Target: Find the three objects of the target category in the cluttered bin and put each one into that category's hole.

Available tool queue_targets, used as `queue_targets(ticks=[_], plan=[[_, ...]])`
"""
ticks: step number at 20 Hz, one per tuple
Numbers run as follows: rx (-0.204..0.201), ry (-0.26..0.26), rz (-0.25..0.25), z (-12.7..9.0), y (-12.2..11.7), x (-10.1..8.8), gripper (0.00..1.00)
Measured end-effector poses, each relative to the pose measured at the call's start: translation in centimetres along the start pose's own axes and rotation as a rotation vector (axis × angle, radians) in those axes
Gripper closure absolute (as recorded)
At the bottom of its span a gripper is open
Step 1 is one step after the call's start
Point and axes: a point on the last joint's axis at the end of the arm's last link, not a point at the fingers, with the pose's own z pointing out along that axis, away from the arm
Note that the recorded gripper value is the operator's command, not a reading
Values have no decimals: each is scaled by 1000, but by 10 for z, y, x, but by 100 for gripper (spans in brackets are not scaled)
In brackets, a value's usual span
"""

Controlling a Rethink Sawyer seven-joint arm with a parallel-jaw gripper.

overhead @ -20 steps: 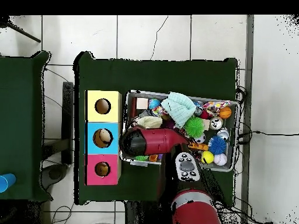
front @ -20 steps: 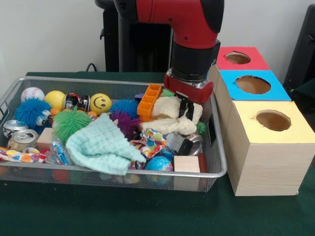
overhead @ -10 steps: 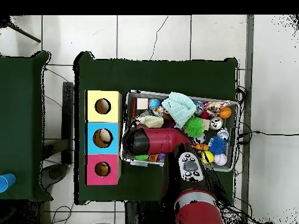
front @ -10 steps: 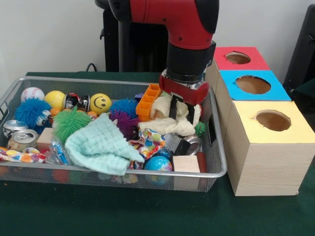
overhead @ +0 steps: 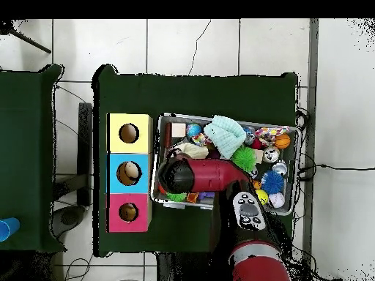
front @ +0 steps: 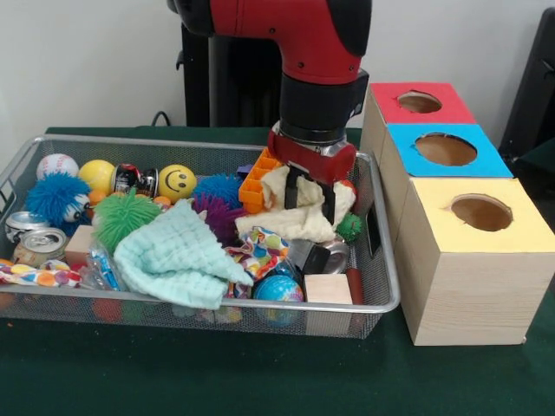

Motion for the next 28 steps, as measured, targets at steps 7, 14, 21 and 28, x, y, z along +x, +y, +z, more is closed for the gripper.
queue_targets(ticks=[7,14,21,28], plan=[[-26,37,88,-56,11,-28,0],[-56,27,126,-95,16,-53,0],[-25,-8,57,-81,9,-56,0],[65,-18,-39,-27,-24,-51,0]])
